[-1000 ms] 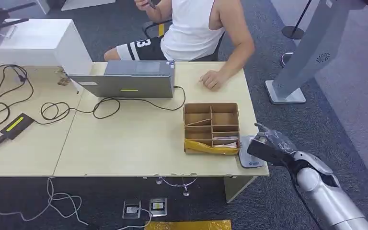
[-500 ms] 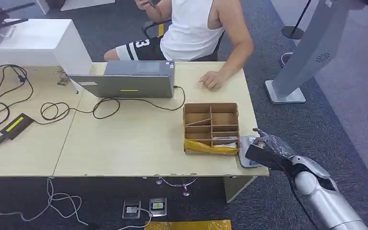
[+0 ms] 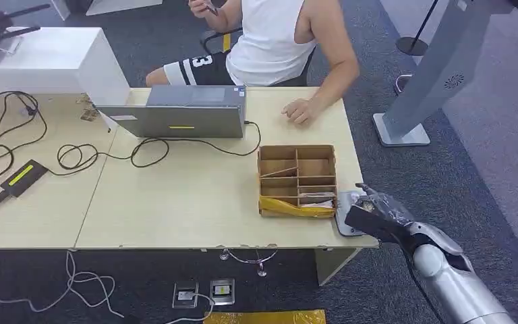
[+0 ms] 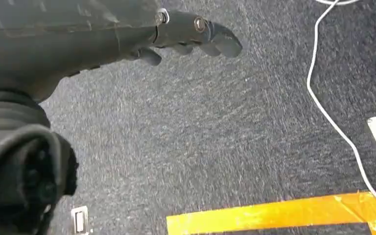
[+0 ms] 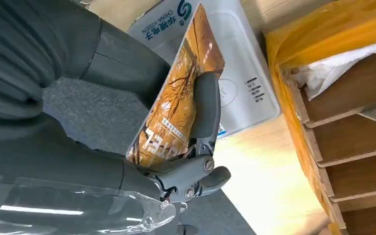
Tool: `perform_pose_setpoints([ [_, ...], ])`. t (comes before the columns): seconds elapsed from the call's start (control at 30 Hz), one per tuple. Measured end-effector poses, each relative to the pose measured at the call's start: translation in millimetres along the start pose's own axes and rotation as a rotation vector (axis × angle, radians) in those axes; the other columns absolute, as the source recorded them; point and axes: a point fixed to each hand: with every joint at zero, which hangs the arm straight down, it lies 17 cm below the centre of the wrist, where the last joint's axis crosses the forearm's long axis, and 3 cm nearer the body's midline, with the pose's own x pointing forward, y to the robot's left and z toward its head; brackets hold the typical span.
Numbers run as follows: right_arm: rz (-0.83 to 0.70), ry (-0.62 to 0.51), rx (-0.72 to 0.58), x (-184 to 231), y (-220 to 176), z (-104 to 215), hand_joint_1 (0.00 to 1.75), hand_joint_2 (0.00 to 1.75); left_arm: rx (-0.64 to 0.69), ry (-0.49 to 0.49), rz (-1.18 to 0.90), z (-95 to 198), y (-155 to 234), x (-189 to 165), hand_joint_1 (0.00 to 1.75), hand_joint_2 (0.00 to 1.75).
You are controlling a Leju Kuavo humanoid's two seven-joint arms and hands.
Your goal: Pass the card to the sensor for recognition and then transmit it.
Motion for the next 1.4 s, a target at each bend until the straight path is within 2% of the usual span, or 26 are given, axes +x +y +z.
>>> perform_pose_setpoints([
  [0.2,0.002,0.009,-0.012,-3.3,-6.6,-0.6,1.75,1.75,0.000,-0.001,-0.005,-0.2,0.8,-0.3,0.00,0.00],
  [0.43,0.035,0.004,-0.084,-1.7,-56.3,-13.8,1.75,1.75,0.000,-0.005,-0.014,-0.8,2.5,-0.5,0.00,0.00],
  [0.73,0.053,-0.004,-0.125,-0.7,-74.8,-16.7,1.75,1.75,-0.003,-0.009,-0.018,-0.7,1.9,0.1,0.00,0.00],
  [0.8,0.086,-0.021,-0.169,4.0,-99.8,-21.3,1.75,1.75,-0.007,-0.016,-0.026,-0.8,1.7,1.4,0.00,0.00],
  [1.03,0.215,-0.124,-0.408,47.3,-251.8,-35.4,1.75,1.75,-0.020,-0.041,-0.061,-2.4,1.0,10.9,0.00,0.00],
  [1.17,0.282,-0.173,-0.501,70.6,-309.5,-36.4,1.75,1.75,-0.032,-0.053,-0.076,-2.5,-1.5,15.8,0.00,0.00],
  [1.27,0.318,-0.193,-0.536,86.0,-336.7,-42.5,1.75,1.75,-0.038,-0.068,-0.083,-3.7,-2.1,24.4,0.00,0.00],
  [1.4,0.346,-0.207,-0.527,101.3,-341.1,-55.7,1.75,1.75,-0.042,-0.084,-0.096,-4.3,-3.1,32.3,0.00,0.00],
])
